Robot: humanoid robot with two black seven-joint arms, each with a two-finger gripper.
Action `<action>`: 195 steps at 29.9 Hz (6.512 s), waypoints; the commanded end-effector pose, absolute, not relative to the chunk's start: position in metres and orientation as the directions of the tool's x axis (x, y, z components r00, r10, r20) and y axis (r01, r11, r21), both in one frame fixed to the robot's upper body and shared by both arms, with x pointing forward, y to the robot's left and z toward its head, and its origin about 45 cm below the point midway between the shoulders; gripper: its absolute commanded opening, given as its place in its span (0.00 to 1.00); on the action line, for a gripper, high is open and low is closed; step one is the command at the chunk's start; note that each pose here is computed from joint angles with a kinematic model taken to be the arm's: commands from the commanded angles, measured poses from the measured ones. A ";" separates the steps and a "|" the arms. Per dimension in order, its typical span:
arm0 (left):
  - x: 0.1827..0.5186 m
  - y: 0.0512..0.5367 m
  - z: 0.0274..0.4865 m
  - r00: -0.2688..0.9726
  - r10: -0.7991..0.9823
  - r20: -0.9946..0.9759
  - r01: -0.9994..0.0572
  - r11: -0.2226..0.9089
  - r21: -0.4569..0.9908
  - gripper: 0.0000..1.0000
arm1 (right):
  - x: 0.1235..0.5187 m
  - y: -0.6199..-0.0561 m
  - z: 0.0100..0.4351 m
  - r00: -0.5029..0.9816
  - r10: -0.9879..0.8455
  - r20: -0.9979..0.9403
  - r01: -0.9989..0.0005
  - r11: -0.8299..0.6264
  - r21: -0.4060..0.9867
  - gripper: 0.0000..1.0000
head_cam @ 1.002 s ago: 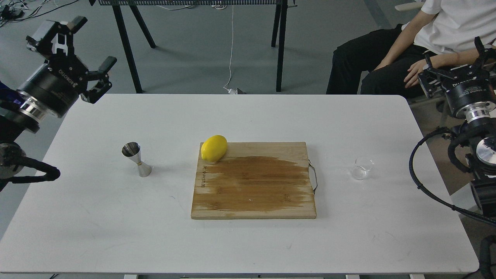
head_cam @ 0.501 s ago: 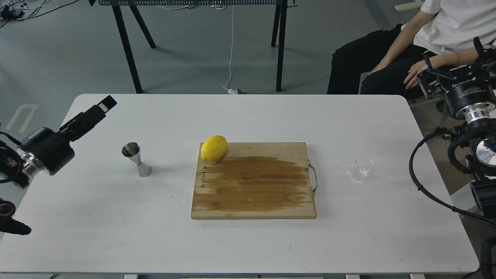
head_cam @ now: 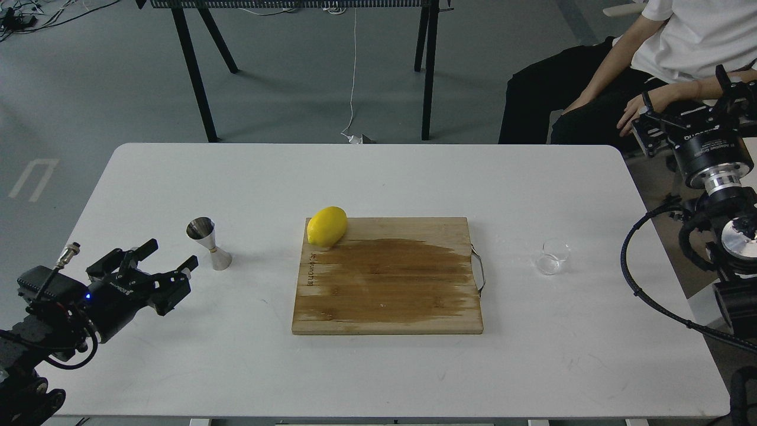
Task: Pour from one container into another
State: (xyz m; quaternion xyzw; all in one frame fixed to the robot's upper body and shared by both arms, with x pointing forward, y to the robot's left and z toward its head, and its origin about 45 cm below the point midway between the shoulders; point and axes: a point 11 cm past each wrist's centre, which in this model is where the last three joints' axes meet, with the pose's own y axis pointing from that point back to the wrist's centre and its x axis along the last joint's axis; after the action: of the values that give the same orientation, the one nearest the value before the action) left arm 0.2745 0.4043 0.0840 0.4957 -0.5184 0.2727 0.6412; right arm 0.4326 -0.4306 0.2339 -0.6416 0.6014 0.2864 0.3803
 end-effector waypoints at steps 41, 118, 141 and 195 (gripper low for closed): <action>0.360 0.352 0.091 0.216 -0.130 0.968 -0.899 0.360 0.249 0.09 | 0.432 -0.435 0.237 0.111 -0.563 -0.819 -0.989 0.017 -0.145 1.00; 0.351 0.096 0.074 0.256 -0.150 0.955 -0.627 0.726 0.282 0.58 | 0.418 -0.460 0.229 0.059 -0.589 -0.806 -0.991 0.061 -0.118 1.00; 0.328 0.191 0.071 0.278 -0.158 0.947 -0.673 0.671 0.310 0.77 | 0.401 -0.488 0.219 -0.010 -0.619 -0.785 -0.989 0.121 -0.083 1.00; 0.454 0.377 0.231 0.168 0.797 -0.580 -0.981 0.078 -0.177 1.00 | 0.265 -0.351 0.078 -0.454 -0.143 -0.879 -0.876 -0.109 0.470 1.00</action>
State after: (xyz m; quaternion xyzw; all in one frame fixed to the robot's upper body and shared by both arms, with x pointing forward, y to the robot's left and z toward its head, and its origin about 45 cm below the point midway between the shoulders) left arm 0.4526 0.3714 0.2341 -0.2699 0.1541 0.6169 0.7231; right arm 0.2673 -0.3593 0.0890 -0.4397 0.6012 0.5935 0.3048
